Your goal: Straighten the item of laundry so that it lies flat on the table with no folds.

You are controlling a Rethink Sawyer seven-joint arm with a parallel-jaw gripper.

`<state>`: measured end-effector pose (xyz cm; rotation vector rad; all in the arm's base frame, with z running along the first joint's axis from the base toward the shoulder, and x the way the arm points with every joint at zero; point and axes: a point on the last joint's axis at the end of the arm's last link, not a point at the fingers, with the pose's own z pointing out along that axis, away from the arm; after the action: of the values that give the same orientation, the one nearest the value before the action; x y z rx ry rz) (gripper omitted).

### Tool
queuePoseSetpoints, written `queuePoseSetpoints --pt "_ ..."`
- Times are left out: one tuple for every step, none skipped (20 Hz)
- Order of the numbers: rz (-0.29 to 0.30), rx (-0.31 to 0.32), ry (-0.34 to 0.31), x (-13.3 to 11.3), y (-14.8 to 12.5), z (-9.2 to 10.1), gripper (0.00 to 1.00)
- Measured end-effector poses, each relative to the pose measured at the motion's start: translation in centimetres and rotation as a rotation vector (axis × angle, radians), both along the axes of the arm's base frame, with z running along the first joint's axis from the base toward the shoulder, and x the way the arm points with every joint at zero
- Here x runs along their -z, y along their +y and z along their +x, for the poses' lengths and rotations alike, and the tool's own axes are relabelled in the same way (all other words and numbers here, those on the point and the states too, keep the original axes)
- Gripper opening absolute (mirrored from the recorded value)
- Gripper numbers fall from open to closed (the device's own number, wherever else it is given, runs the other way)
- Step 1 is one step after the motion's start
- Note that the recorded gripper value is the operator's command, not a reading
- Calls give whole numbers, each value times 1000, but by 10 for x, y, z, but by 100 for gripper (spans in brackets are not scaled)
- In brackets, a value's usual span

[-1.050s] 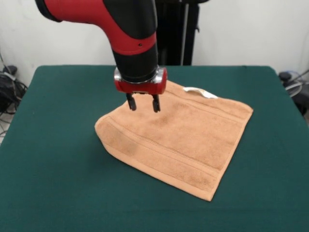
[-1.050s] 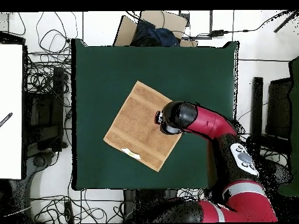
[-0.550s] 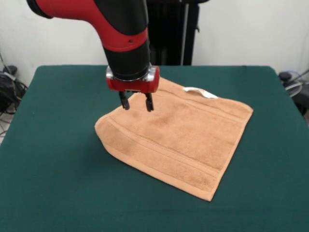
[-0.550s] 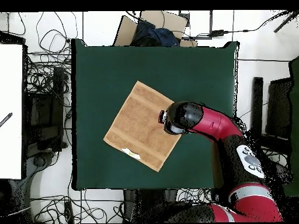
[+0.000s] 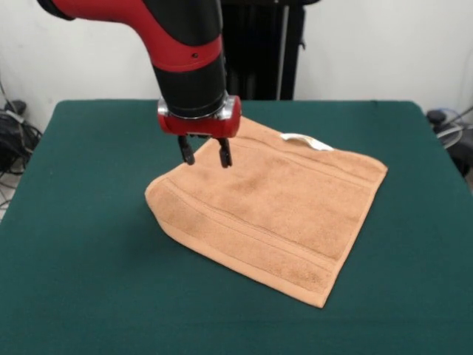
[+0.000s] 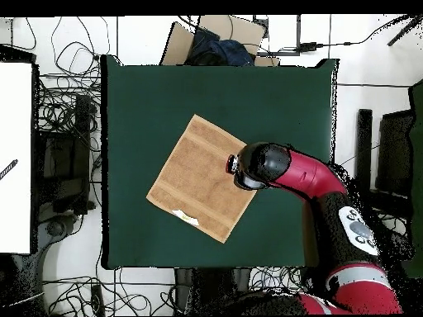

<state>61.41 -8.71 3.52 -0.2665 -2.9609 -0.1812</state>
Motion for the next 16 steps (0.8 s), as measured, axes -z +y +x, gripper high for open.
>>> queuePoseSetpoints --pt "1 1 1 0 0 0 100" --pt "1 1 1 0 -1 0 100" --pt "2 2 1 0 -1 0 100" --pt "2 3 1 0 -2 0 100" --pt "3 5 1 0 -2 0 100" --pt "3 6 0 0 -3 0 100" --pt "3 7 0 0 -4 0 100" --pt "3 8 0 0 -4 0 100" --pt "4 9 0 0 -5 0 100" --pt "4 9 0 0 -5 0 100" --pt "4 10 0 0 -5 0 100" --pt "4 9 0 0 -5 0 100" --pt "4 9 0 0 -5 0 100" --pt "4 9 0 0 -5 0 100" --pt "5 9 -1 0 -5 0 100" --pt "5 9 -1 0 -4 0 100"
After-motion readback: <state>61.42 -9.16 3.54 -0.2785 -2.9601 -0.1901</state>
